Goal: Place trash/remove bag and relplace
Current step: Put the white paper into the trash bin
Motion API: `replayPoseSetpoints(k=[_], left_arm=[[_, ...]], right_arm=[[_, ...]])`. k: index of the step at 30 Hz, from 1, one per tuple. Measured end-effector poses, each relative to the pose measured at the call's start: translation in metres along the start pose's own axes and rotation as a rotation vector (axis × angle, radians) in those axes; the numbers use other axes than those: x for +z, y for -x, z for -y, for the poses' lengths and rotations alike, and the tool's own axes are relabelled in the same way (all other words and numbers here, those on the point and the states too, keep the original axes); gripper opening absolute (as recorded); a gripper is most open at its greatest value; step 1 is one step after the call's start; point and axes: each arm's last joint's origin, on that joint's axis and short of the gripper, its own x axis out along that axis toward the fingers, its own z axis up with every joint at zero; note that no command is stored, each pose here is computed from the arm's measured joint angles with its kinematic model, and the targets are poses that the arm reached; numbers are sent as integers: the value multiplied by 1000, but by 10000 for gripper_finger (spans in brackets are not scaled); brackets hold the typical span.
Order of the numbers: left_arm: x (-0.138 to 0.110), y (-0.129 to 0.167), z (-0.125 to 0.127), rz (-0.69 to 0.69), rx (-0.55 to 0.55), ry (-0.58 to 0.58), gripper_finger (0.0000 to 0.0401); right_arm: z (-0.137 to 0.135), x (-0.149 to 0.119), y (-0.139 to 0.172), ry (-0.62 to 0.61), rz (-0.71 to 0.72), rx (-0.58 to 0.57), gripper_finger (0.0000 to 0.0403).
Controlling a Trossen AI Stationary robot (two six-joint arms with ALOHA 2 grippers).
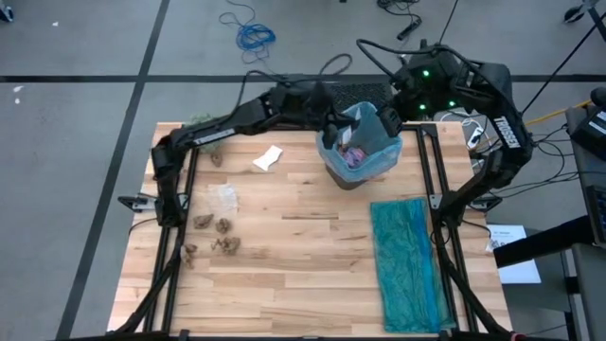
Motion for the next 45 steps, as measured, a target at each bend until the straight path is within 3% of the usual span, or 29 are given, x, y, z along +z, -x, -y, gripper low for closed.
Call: replayPoseSetpoints(k=[8, 16, 30, 38, 42, 45], left_arm=[[-21, -24, -12, -63, 13, 47, 0], [-20, -24, -14, -47, 69, 36, 10], [-17, -19, -11, -53, 16, 45, 167], [15, 45, 6, -66, 45, 52, 175], [21, 95, 13, -159, 132, 78, 175], [19, 136, 20, -259, 268, 57, 175]], right_arm=[[0, 0, 0, 2, 0, 2, 0], [0, 0, 0, 4, -1, 4, 0], [0, 0, 0, 23, -1, 4, 0], [-1, 0, 0, 27, -6, 20, 0], [-1, 0, 0, 31, -11, 36, 0], [-1, 0, 0, 31, -12, 36, 0]])
